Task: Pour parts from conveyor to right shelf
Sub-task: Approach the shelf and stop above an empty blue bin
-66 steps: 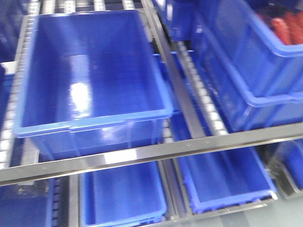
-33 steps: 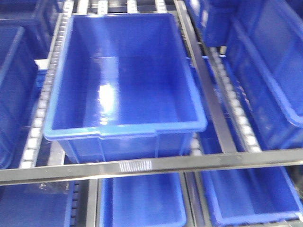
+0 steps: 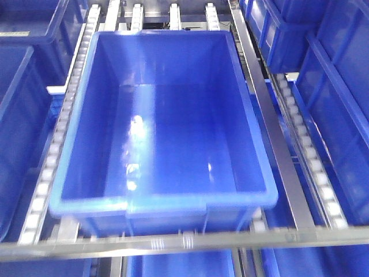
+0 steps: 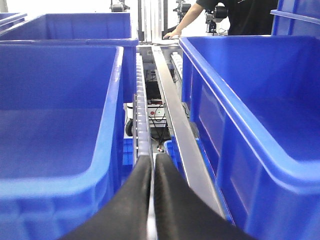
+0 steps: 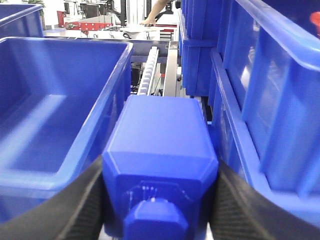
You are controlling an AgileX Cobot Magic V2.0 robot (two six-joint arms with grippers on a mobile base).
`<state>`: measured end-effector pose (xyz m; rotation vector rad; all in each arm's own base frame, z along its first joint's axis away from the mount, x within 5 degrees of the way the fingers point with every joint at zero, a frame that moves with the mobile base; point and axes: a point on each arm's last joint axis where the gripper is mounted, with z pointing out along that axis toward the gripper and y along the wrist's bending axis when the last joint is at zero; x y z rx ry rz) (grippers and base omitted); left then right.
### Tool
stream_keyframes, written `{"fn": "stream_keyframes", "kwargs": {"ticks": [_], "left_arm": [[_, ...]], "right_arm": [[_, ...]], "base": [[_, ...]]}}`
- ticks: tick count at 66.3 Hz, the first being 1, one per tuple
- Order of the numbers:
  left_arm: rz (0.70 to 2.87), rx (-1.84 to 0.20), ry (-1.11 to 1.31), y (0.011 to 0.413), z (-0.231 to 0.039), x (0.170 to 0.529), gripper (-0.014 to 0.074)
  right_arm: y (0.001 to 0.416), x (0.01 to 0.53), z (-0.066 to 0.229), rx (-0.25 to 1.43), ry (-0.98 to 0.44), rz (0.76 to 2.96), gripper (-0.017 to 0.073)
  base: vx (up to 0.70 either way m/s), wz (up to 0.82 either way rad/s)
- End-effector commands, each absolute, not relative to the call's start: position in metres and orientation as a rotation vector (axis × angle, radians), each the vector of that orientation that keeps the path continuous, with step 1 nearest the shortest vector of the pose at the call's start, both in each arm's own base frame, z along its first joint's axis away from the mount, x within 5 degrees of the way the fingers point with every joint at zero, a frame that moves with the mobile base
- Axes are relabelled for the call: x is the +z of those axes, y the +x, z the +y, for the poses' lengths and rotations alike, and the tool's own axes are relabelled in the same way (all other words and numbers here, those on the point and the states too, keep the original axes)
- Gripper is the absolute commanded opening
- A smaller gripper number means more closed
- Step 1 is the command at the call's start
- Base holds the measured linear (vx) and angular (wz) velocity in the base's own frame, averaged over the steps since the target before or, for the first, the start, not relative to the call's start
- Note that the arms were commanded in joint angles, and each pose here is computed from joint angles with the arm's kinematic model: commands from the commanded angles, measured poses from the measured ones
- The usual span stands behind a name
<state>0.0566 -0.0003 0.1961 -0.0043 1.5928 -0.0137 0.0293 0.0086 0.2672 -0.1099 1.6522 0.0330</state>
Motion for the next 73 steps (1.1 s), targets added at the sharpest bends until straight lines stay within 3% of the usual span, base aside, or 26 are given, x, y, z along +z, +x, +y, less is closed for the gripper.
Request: {"fn": "stream_keyframes", "kwargs": {"ticks": [1, 73], "left_arm": [[1.489, -0.031, -0.009, 0.0546, -0.0007, 0.2100, -0.0006], [1.489, -0.031, -0.009, 0.0546, -0.0007, 0.2100, -0.0006]], "right_arm": [[0.0264, 0.2819, 0.0073, 0.015, -0.094, 1.551, -0.0001], [0.0264, 0.2819, 0.0073, 0.015, -0.094, 1.551, -0.0001]], "base": [[0.21, -0.02], [0.13, 0.02]]}}
